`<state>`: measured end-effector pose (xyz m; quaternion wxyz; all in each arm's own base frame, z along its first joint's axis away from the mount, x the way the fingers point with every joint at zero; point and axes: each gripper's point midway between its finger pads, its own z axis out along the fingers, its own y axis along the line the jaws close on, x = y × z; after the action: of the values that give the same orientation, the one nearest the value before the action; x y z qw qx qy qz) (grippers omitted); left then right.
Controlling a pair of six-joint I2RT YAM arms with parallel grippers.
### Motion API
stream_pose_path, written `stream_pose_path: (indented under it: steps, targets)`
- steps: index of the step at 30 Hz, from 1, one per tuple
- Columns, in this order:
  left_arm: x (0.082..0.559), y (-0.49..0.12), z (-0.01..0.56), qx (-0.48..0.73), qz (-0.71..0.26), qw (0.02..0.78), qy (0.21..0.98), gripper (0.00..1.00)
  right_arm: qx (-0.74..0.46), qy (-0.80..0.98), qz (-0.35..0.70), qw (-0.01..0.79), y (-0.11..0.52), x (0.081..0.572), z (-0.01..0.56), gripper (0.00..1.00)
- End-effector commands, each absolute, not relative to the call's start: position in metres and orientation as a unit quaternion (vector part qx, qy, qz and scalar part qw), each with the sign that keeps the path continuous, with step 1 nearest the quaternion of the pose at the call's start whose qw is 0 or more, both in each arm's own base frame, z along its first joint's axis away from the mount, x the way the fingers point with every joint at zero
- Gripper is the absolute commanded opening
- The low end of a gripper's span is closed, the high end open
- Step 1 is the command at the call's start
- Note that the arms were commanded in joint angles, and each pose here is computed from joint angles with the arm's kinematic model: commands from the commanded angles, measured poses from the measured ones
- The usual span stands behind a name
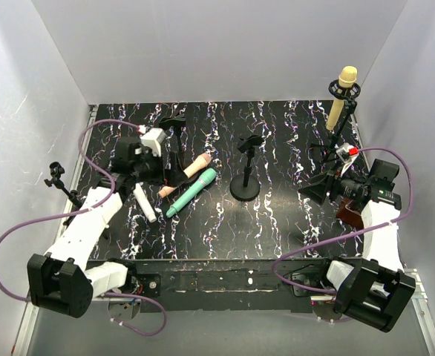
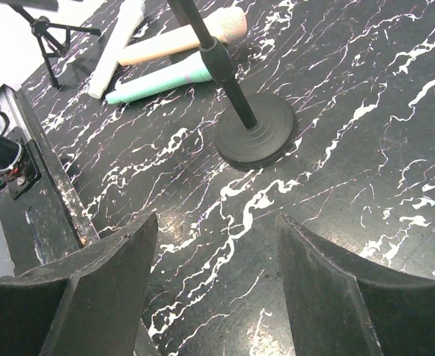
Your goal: Attach the microphones to the stand
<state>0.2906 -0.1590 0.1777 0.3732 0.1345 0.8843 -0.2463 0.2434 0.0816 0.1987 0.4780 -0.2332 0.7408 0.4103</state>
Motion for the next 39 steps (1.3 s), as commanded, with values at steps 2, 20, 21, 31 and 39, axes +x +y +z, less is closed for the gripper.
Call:
stream_pose_path:
  steps: [2,20,21,31,39]
  targets:
    - [0.279,-0.176,0.224,0.151,-0.373,0.391,0.828,0.98,-0.255,0.726,0.411,0.49,0.083,0.245,0.211,0.72]
    - [0.315,-0.103,0.219,0.002,-0.269,0.409,0.872,0.97,-0.261,0.721,0.423,0.483,0.085,0.243,0.21,0.72]
    - [0.315,-0.095,0.22,-0.021,-0.248,0.404,0.88,0.96,-0.261,0.72,0.426,0.481,0.085,0.243,0.209,0.72]
    - [0.303,-0.046,0.246,-0.108,-0.125,0.425,0.89,0.96,-0.254,0.729,0.434,0.465,0.084,0.244,0.198,0.71]
    - [0.292,-0.009,0.31,-0.129,-0.028,0.495,0.859,0.98,-0.311,0.735,0.421,0.431,0.094,0.23,0.209,0.72]
